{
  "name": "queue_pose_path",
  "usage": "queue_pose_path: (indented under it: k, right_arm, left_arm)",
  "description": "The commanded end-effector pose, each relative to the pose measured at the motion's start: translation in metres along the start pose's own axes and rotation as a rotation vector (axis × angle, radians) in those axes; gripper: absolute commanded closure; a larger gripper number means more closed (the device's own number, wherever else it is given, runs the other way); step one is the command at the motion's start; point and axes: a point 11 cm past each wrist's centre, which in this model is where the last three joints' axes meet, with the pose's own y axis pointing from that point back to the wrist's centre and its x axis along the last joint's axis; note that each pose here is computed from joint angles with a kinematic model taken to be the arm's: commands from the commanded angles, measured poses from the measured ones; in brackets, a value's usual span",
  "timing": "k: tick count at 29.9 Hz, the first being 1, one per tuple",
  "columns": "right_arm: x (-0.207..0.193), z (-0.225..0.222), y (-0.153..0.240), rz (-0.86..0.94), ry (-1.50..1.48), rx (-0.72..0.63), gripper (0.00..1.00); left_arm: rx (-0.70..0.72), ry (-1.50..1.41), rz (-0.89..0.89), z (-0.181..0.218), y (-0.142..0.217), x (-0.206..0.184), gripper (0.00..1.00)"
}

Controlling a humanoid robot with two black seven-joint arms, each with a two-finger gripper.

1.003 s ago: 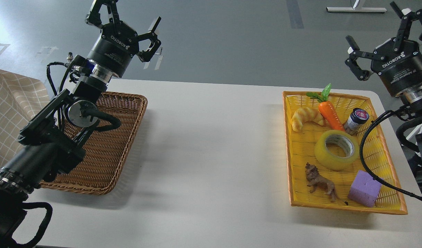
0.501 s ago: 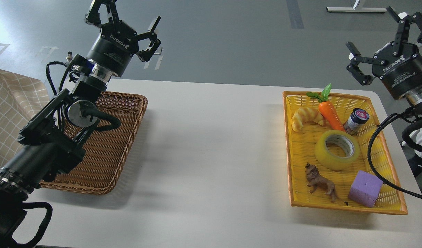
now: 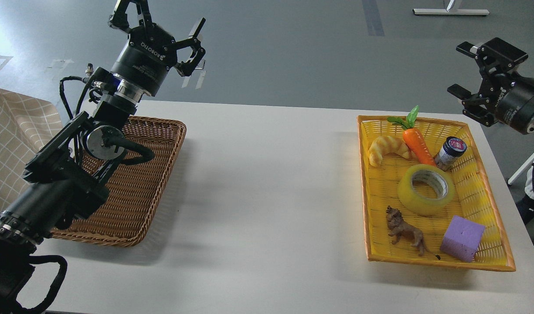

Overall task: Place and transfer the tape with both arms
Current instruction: 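Lower the right gripper into the tray toward the yellow tape roll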

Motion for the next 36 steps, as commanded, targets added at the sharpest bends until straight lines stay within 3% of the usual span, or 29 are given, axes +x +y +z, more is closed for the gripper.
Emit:
queue_pose_path:
  k: [1, 8, 14, 23, 36]
  right_arm:
    - [0.004, -0.005, 0.007, -0.002, 0.253, -0.094, 0.01]
    - [-0.014, -0.001, 0.018, -0.082, 0.503, -0.190, 0.00]
    - [-0.046, 0.039, 0.027, -0.248, 0.682, -0.342, 0.00]
    - [-0.055, 0.075, 0.033, -0.322, 1.002, -0.490, 0.02]
    - [-0.071, 0.118, 0.041, -0.387, 1.078, -0.577, 0.04]
  left_arm:
    - [0.001, 0.003, -0.001, -0.001, 0.000, -0.001, 0.02]
    - [-0.002, 0.005, -0.003, -0.001, -0.001, -0.001, 0.02]
    - [-0.003, 0.001, -0.001, 0.001, -0.001, 0.000, 0.02]
    - [-0.005, -0.002, 0.002, 0.002, 0.000, 0.001, 0.02]
    - [-0.005, -0.002, 0.002, 0.002, 0.000, 0.001, 0.02]
